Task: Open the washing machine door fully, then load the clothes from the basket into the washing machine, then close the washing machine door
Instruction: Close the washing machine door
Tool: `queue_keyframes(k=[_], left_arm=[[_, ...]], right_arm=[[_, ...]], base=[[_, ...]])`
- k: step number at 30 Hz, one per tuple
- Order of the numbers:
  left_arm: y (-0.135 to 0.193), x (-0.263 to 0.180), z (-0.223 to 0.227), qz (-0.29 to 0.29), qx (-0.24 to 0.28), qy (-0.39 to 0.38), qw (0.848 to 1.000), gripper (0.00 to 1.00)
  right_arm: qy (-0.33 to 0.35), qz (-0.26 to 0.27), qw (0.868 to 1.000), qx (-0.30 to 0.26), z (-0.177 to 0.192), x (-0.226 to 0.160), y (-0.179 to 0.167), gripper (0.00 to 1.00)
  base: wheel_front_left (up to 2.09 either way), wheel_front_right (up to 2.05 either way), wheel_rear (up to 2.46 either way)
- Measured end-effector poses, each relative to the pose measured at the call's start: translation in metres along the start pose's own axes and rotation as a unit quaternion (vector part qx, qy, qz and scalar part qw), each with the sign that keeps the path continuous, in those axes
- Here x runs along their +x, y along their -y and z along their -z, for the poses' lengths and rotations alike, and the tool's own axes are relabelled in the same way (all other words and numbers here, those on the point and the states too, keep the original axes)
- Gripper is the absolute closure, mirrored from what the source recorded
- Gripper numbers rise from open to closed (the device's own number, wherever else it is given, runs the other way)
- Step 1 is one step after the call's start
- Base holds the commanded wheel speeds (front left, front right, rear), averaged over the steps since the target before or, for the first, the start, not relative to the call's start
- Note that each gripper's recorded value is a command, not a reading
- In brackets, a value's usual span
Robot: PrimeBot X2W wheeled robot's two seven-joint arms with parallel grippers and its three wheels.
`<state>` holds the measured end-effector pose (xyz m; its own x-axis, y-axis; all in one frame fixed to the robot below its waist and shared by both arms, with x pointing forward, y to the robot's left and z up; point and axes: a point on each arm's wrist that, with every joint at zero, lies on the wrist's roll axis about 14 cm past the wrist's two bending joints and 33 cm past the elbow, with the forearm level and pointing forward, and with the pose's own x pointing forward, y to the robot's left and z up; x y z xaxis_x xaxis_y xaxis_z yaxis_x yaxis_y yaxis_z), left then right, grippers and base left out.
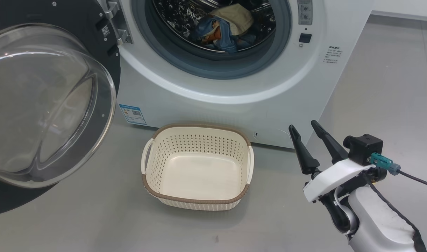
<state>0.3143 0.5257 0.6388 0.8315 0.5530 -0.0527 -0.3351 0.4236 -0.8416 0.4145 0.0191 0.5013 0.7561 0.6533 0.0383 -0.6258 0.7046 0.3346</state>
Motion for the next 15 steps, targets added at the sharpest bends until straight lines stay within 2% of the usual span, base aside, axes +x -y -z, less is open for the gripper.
queue_keyframes(k=[7,15], left_arm=[[-0.01,0.01,0.031,-0.026,-0.008,-0.062,0.998,1.0],[-0.007,0.009,0.054,-0.025,0.001,-0.123,0.992,1.0]], right_arm=[[-0.001,0.014,1.0,0.002,0.001,-0.003,0.011,0.0],[-0.001,0.016,1.0,0.0,0.0,-0.003,0.011,0.0]], base=[[0.0,0.0,0.0],[0.0,0.0,0.0]])
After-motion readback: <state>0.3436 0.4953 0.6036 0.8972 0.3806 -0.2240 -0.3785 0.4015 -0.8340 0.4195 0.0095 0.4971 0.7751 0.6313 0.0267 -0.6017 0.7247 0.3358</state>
